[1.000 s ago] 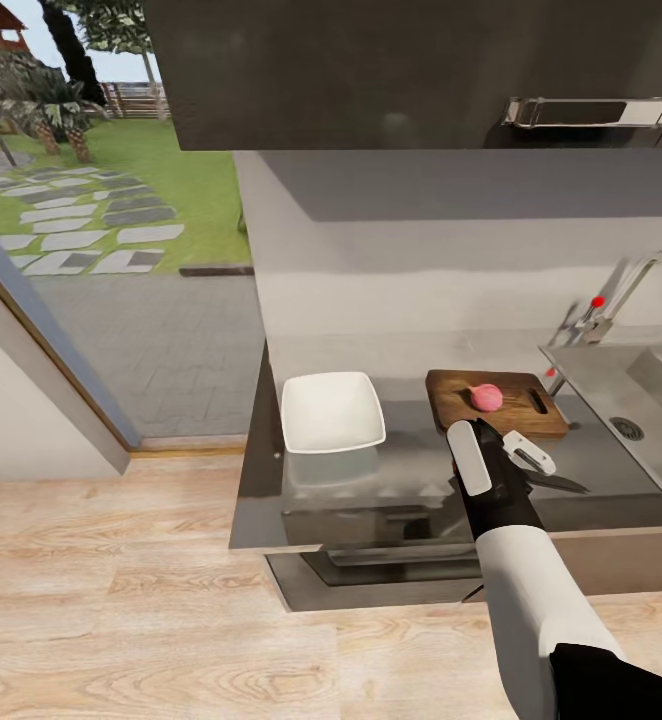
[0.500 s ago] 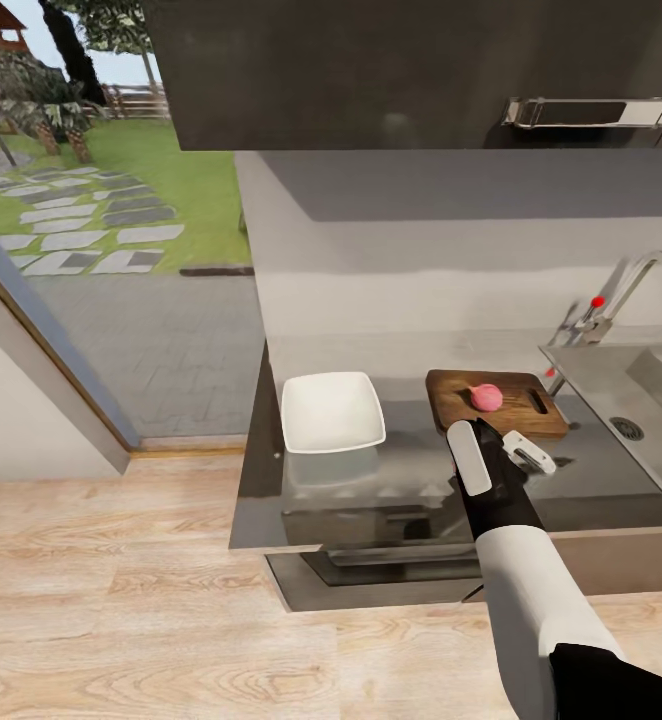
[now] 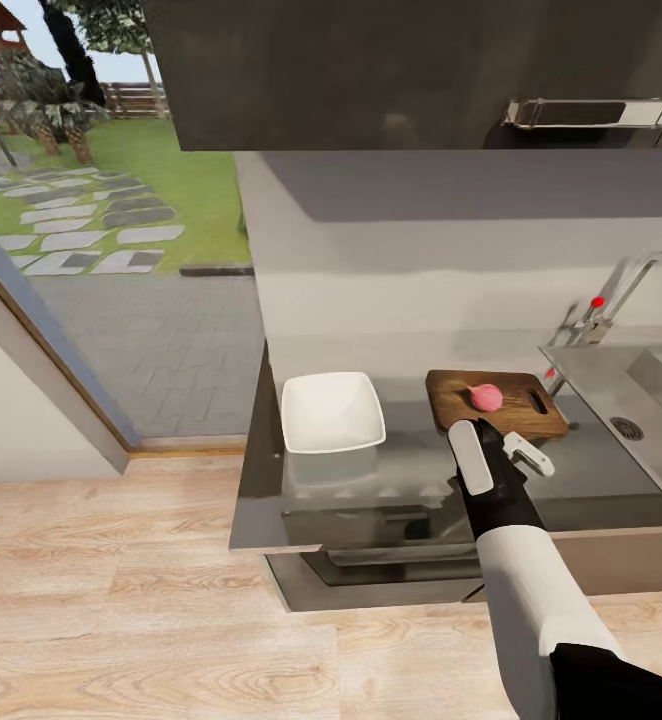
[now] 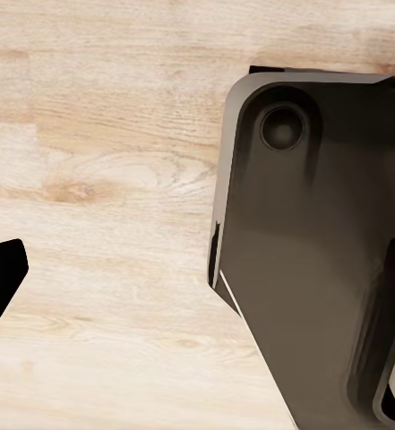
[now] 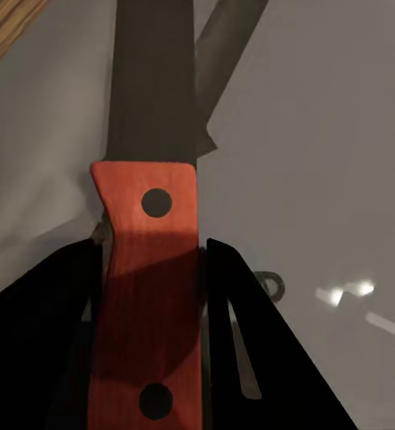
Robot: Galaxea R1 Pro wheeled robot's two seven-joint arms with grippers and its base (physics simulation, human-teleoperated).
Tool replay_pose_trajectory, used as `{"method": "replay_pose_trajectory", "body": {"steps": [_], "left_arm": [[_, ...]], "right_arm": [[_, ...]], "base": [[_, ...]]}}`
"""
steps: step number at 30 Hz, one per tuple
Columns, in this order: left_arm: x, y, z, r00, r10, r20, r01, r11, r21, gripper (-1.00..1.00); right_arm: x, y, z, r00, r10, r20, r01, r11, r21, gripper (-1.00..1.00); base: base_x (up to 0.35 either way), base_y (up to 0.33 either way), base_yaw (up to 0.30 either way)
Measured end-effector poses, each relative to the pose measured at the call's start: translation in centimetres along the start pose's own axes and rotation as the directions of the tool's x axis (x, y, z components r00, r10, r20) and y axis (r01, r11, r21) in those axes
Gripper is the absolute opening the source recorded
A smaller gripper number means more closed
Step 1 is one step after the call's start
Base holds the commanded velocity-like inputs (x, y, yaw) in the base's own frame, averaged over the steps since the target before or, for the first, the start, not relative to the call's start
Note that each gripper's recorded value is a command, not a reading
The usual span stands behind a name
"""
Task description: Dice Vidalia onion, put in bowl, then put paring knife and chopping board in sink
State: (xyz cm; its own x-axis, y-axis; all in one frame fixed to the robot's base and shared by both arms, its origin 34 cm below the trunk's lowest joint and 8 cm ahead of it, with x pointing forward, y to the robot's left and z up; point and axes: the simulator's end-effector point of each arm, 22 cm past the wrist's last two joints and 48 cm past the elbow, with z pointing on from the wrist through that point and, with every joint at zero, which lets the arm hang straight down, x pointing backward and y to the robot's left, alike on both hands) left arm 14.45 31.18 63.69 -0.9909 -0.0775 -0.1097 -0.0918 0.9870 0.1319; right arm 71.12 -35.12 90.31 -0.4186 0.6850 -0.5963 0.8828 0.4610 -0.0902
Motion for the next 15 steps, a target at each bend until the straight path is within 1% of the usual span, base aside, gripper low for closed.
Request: {"method": "replay_pose_trajectory", "body": {"steps": [6, 15], "left_arm": [[-0.08, 0.0, 0.01, 1.0, -0.001, 0.002, 0.001, 1.0, 0.0, 1.0], [-0.58, -0.04, 0.01, 1.0, -0.003, 0.015, 0.003, 1.0, 0.001, 1.0]], "right_arm": [[0.0, -0.05, -0.01, 1.0, 0.001, -0.002, -0.001, 1.0, 0.001, -1.0], [-0.43, -0.02, -0.61, 1.0, 0.008, 0.0, -0.008, 1.0, -0.008, -1.0]], "base": [[0.0, 0.0, -0.004], [0.0, 0.0, -0.058]]}}
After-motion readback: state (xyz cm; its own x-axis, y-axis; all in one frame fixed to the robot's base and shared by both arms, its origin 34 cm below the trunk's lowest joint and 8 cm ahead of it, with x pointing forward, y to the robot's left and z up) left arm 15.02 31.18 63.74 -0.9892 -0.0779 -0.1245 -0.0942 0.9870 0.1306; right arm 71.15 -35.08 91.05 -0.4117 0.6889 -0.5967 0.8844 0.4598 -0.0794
